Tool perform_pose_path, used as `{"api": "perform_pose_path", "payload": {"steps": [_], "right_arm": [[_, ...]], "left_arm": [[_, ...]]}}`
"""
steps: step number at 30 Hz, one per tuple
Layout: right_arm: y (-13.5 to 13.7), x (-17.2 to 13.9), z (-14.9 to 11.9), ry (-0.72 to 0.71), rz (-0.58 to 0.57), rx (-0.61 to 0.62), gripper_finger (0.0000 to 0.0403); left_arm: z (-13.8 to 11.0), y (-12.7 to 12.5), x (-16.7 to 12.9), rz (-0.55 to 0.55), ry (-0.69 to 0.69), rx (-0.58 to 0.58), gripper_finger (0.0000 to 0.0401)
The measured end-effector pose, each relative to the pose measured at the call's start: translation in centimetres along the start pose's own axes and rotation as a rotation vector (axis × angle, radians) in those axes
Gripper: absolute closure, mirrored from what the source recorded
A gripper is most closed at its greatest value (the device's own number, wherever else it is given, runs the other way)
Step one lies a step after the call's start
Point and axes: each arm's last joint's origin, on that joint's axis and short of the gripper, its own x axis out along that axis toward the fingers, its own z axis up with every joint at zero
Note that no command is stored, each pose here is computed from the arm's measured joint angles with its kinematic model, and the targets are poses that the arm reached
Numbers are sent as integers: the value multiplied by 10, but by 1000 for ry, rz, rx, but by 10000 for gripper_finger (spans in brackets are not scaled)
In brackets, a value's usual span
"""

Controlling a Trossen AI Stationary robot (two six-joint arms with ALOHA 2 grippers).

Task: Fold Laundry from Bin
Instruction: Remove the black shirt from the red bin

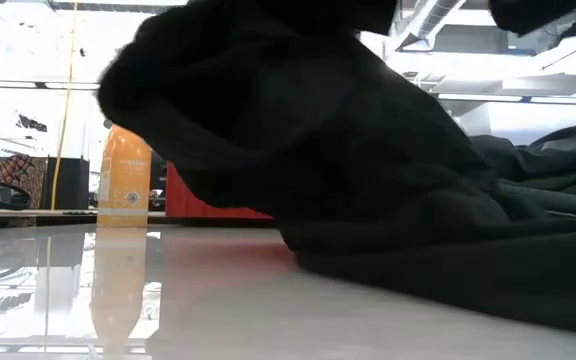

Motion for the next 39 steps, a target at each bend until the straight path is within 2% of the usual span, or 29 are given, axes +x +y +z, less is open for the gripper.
{"api": "perform_pose_path", "payload": {"steps": [4,8,12,19,23,26,33,36,39], "right_arm": [[3,20,9,-27,25,-2,384],[9,35,11,-3,20,-51,384],[17,42,9,12,3,-88,384],[20,47,10,0,3,-96,380],[20,48,13,-16,2,-91,380],[19,48,13,-32,-5,-88,380],[20,48,14,-41,-1,-80,379],[20,48,14,-42,1,-79,379],[20,48,14,-43,0,-81,379]], "left_arm": [[-11,3,0,-18,77,122,282],[-15,7,0,20,92,277,264],[-15,8,0,70,82,438,245],[-26,16,-2,84,156,605,236],[-33,23,-3,99,210,635,236],[-34,28,-2,160,206,626,236],[-34,41,15,212,254,584,243],[-34,44,21,217,265,536,282],[-32,40,19,210,241,491,364]]}}
